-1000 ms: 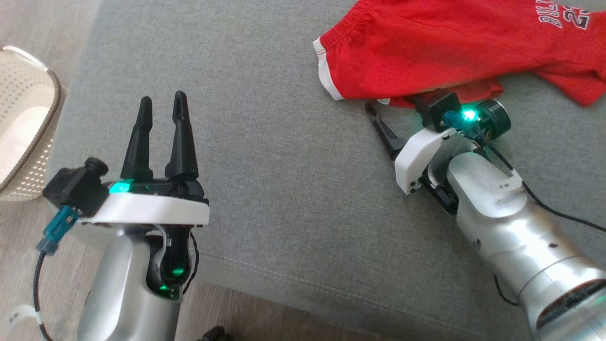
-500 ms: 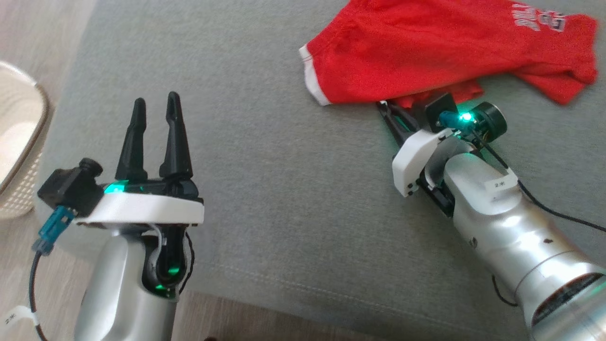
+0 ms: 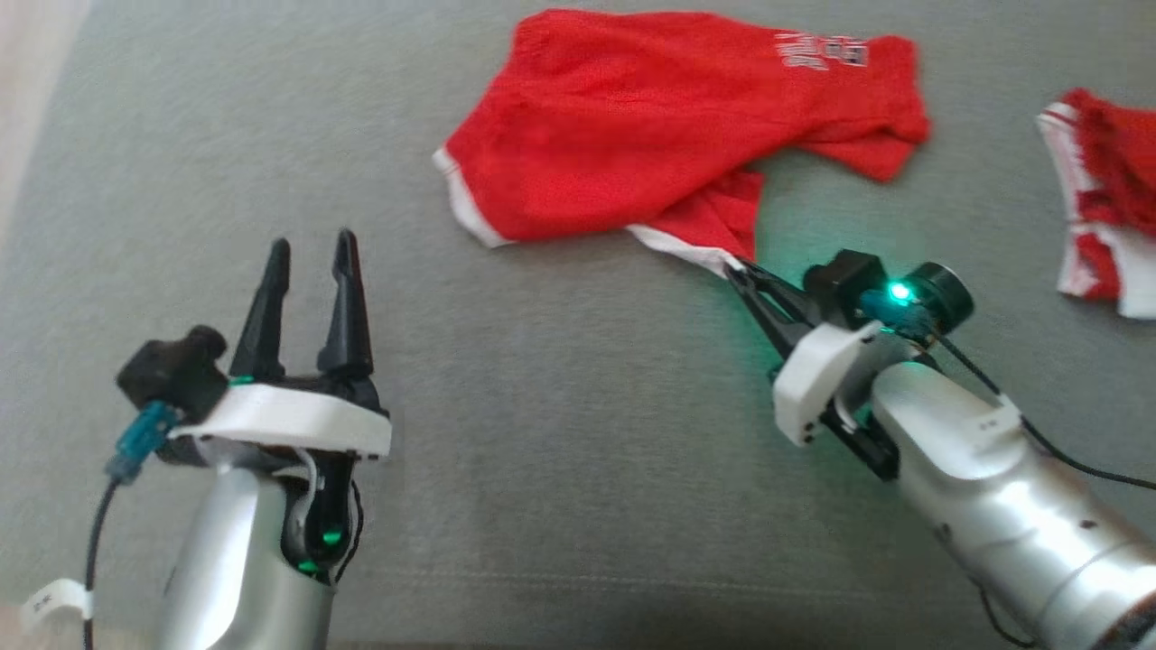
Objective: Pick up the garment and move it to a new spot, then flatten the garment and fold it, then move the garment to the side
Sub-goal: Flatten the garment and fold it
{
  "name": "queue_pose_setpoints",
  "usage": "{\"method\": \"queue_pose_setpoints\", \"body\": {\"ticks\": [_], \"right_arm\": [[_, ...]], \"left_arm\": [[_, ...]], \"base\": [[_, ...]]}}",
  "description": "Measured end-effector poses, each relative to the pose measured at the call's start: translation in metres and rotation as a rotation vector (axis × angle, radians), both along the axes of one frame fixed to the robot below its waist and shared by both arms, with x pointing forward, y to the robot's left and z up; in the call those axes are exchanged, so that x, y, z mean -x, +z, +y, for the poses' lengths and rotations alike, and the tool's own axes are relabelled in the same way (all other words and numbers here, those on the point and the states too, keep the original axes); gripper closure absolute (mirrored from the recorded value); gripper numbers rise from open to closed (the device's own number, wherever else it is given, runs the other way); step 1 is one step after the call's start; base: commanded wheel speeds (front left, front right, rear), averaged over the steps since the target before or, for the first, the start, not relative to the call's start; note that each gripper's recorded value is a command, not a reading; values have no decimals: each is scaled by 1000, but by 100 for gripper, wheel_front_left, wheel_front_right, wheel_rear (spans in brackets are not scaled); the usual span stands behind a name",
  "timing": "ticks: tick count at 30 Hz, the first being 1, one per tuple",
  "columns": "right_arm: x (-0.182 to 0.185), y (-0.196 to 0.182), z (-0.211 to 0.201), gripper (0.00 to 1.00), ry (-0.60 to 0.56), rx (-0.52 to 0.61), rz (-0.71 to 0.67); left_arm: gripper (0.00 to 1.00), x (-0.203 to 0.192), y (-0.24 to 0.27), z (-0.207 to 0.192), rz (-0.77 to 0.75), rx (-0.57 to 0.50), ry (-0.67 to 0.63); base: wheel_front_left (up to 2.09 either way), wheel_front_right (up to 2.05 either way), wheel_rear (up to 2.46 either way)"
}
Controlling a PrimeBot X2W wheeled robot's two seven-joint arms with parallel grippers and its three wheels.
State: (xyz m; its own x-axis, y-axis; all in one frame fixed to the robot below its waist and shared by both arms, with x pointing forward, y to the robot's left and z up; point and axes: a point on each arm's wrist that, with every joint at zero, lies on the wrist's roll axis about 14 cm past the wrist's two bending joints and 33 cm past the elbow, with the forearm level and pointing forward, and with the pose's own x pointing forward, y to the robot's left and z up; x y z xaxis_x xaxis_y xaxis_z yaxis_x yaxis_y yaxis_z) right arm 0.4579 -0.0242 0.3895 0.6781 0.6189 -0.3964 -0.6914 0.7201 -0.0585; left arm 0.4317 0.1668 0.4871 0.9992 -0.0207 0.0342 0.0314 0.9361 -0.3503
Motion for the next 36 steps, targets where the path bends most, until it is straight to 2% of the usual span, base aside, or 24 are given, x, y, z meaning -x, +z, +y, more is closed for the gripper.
{"method": "queue_pose_setpoints", "body": {"ticks": [5,10,14,20,28,36], "right_arm": [[3,3,-52,100,-100,26,-16],[2,4,-107,100,-224,61,-20],[6,0,-135,100,-288,82,-12],[7,-3,-146,100,-330,71,-5],[4,-10,-146,100,-347,62,9],[1,-8,-148,100,-358,61,1]], "left_arm": [[0,-9,-23,-27,62,-41,-96],[0,-27,-24,-53,57,-71,-201],[0,-31,-41,-75,100,-101,-292],[0,-37,-65,-102,171,-165,-413],[0,-65,-81,-116,215,-237,-492],[0,-69,-98,-116,273,-295,-534]], "base": [[0,0,0],[0,0,0],[0,0,0],[0,0,0],[0,0,0],[0,0,0]]}}
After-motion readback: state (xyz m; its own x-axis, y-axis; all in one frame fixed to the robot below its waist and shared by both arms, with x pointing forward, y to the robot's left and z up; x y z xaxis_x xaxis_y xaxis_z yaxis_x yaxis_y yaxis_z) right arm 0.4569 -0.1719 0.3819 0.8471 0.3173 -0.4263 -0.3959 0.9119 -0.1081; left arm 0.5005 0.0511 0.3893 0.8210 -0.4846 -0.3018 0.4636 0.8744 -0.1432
